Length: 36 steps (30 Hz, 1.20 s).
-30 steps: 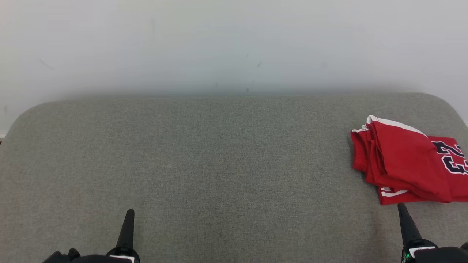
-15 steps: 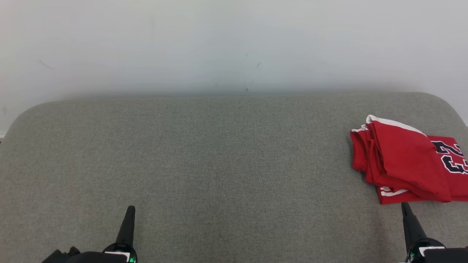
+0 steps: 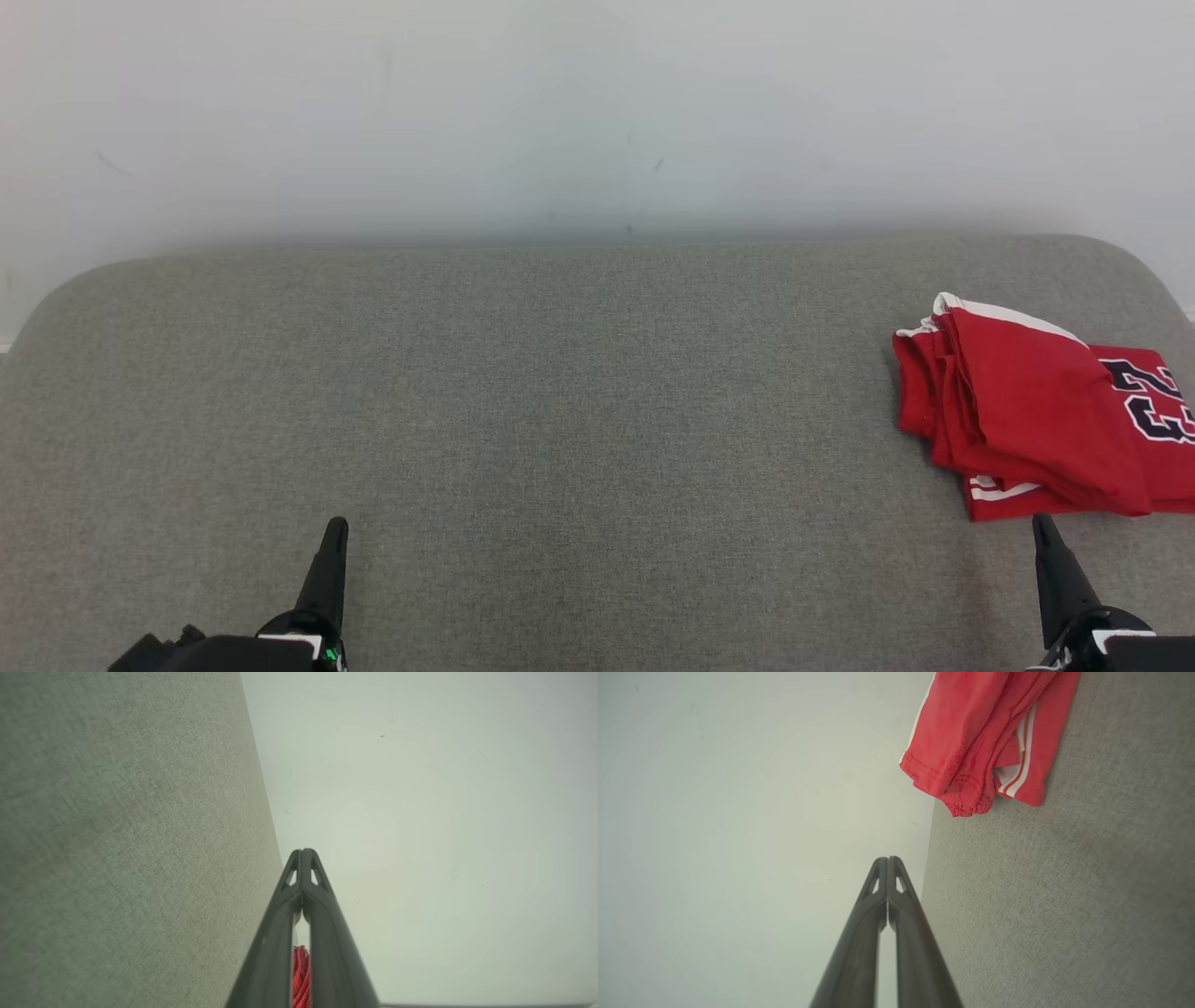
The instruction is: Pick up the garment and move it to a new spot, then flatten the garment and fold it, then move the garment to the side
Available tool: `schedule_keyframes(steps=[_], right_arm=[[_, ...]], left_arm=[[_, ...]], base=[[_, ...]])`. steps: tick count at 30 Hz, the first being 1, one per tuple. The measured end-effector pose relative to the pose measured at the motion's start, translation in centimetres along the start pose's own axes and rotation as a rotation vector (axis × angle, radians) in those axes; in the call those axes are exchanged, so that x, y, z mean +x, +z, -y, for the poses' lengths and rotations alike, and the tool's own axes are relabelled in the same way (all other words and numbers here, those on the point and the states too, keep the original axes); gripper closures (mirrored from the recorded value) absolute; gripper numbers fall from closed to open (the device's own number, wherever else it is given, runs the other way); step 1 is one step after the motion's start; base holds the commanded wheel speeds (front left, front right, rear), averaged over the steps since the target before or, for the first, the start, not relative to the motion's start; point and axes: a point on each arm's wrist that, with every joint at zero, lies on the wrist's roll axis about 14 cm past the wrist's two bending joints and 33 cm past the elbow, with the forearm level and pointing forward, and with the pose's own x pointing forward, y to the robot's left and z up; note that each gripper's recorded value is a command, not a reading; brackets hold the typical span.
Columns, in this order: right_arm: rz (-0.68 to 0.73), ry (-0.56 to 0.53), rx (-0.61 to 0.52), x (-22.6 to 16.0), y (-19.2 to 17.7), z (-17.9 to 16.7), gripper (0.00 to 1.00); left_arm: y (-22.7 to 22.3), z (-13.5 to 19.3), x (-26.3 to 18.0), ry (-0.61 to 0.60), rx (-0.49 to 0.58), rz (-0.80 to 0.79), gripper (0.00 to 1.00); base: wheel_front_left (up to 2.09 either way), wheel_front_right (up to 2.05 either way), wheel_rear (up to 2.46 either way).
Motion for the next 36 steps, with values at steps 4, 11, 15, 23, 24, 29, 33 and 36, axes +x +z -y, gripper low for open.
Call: schedule_keyframes(steps=[4, 11, 15, 23, 24, 29, 33, 36], right_arm=[[0.002, 0.006, 0.029, -0.02, 0.14, -0.12, 1.0], [0.007, 0.019, 0.076, -0.03, 0.39, -0.38, 1.0], [0.008, 0.021, 0.08, -0.04, 0.43, -0.41, 1.0], [0.008, 0.021, 0.08, -0.03, 0.43, -0.41, 1.0], [0.008, 0.021, 0.08, -0.04, 0.44, -0.41, 1.0], [0.008, 0.021, 0.08, -0.04, 0.43, -0.41, 1.0], [0.008, 0.021, 0.08, -0.04, 0.44, -0.41, 1.0], [0.008, 0.021, 0.08, -0.04, 0.44, -0.41, 1.0]], left_arm=[[-0.01, 0.03, 0.04, -0.001, -0.023, -0.001, 1.0], [-0.07, 0.57, 0.39, -0.02, -0.065, -0.007, 1.0], [-0.07, 0.54, 0.39, -0.019, -0.067, -0.008, 1.0], [-0.06, 0.54, 0.39, -0.019, -0.068, -0.007, 1.0], [-0.06, 0.54, 0.39, -0.019, -0.068, -0.007, 1.0], [-0.07, 0.54, 0.39, -0.019, -0.068, -0.008, 1.0], [-0.06, 0.54, 0.39, -0.019, -0.068, -0.008, 1.0], [-0.06, 0.54, 0.39, -0.019, -0.068, -0.008, 1.0]], base=[[0.0, 0.0, 0.0], [0.0, 0.0, 0.0], [0.0, 0.0, 0.0], [0.0, 0.0, 0.0], [0.0, 0.0, 0.0], [0.0, 0.0, 0.0], [0.0, 0.0, 0.0], [0.0, 0.0, 0.0]])
